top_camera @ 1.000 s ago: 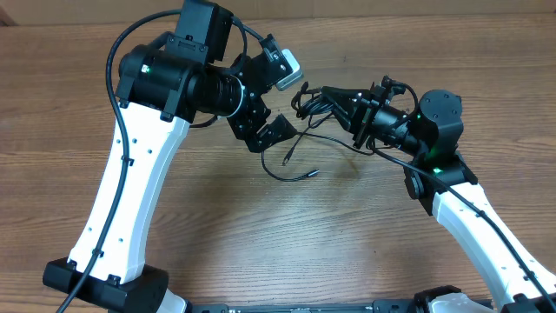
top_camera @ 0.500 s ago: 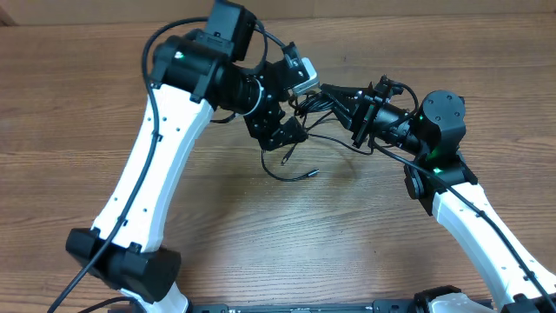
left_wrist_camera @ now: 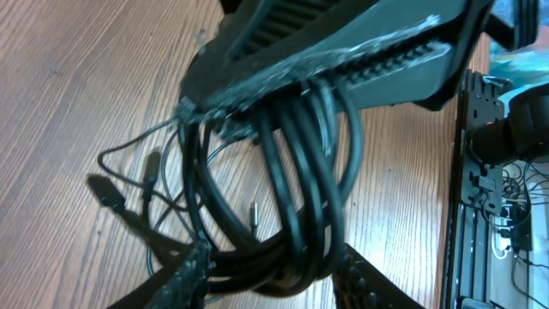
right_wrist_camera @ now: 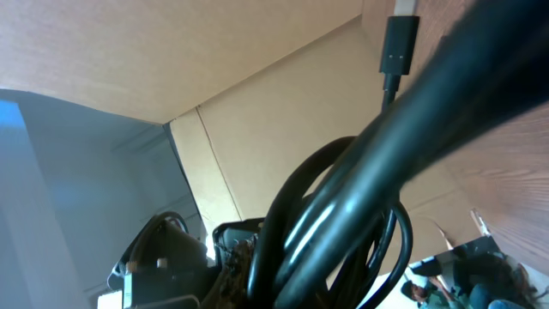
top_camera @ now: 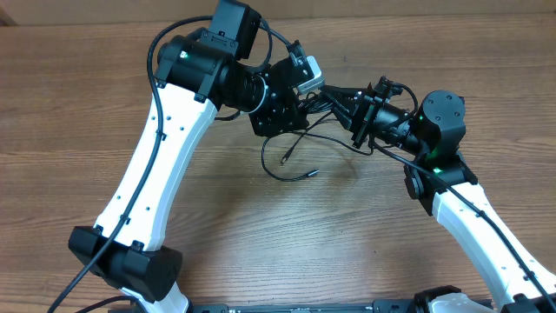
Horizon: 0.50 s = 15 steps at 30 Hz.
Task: Untangle cables
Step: 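Grasp the lifted loops with the left gripper beside the right gripper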
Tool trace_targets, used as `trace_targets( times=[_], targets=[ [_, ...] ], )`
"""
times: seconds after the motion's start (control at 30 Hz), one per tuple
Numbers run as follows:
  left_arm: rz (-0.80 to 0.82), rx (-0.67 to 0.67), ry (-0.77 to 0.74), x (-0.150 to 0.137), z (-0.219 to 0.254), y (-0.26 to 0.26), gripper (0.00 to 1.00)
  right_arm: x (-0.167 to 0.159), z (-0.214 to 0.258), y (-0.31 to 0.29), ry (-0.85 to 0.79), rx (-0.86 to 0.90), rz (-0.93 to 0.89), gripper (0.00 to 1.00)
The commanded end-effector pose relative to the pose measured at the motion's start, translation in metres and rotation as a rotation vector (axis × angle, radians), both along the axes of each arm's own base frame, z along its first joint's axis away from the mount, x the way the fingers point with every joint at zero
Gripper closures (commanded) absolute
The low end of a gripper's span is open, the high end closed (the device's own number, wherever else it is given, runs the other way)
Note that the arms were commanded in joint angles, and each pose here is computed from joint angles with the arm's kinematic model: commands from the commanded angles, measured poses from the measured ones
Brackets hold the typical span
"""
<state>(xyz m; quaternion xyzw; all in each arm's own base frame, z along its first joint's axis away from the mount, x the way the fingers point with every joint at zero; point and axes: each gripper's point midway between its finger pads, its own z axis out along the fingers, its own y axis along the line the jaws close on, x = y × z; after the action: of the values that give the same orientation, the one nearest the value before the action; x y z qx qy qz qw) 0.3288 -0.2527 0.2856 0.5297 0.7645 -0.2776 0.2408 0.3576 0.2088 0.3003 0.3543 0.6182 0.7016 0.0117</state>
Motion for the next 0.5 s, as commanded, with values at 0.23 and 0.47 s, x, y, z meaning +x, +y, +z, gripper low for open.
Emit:
trace_targets(
  times=[0.23,0.47],
  targets=[
    [-0.026,-0.039,0.006,-0.0037,0.0039,-0.0126,0.61,-0.0071,0.014,0.0009,-0.041,0.01,0.02,0.96],
    [-0.027,-0.04,0.006,-0.0038,0.004,-0.0129,0.96,-0.0071,0.0138,0.0009,-0.041,0.01,0.02,0.96]
  ],
)
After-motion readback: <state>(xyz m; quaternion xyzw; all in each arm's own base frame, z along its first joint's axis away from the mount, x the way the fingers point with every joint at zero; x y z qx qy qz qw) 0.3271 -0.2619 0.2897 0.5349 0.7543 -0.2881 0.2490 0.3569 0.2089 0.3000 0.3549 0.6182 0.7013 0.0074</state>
